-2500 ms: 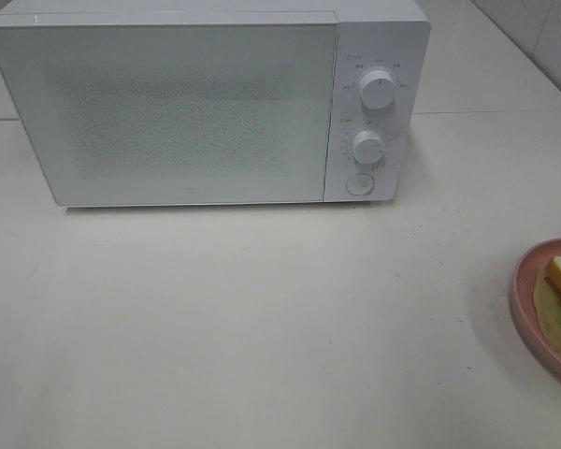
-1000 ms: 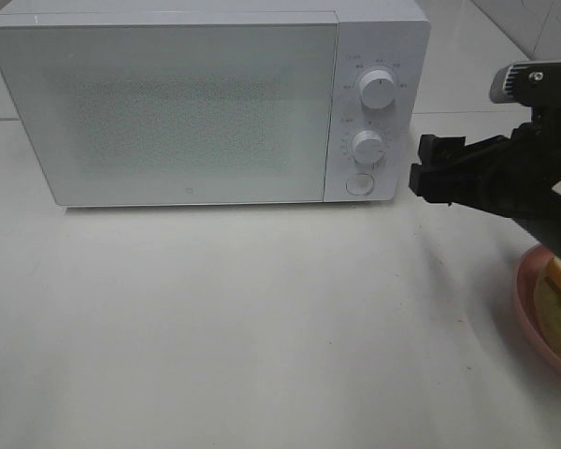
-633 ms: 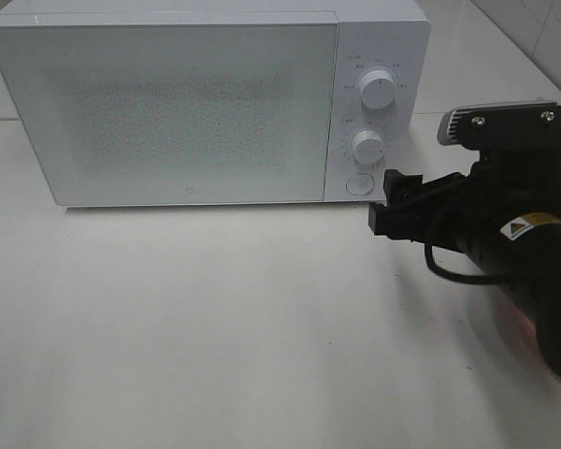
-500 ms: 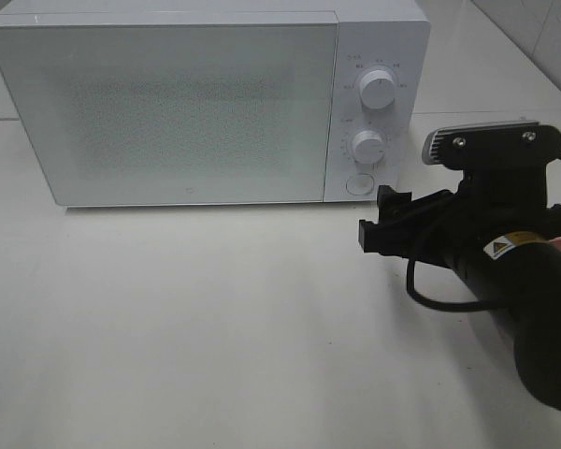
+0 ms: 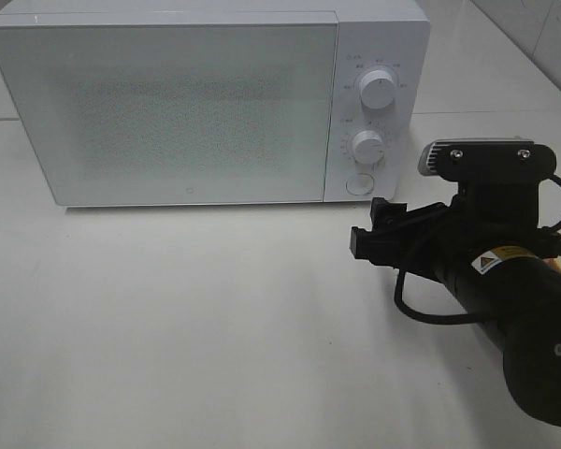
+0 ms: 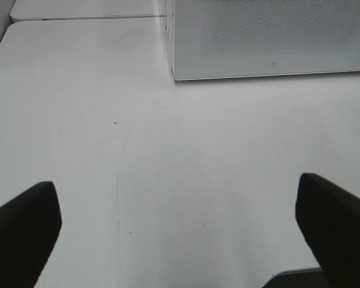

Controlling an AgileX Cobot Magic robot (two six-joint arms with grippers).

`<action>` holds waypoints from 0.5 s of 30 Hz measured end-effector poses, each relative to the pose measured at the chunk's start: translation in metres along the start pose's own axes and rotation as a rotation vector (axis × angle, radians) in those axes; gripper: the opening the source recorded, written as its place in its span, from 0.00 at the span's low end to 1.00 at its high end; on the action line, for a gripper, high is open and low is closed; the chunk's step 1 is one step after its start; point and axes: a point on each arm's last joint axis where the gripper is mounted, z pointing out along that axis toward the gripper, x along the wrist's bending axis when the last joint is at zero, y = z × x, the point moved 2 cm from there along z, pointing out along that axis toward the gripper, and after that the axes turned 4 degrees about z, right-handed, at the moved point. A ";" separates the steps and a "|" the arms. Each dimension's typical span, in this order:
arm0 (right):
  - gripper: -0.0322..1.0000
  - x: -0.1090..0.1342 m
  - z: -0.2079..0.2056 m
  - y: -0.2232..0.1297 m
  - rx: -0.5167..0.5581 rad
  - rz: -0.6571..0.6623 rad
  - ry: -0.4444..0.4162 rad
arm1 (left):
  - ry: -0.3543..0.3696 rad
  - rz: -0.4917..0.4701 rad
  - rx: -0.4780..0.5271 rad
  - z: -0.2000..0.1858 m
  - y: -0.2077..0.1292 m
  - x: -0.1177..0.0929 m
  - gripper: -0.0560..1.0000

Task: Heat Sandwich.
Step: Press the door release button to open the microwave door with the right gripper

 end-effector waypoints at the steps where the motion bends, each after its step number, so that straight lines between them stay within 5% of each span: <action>1: 0.79 0.000 0.000 0.000 0.000 0.000 0.000 | 0.000 0.000 0.000 0.000 0.000 0.000 0.99; 15: 0.78 0.002 0.000 -0.003 0.027 0.613 0.010 | 0.000 0.000 0.000 0.000 0.000 0.000 0.99</action>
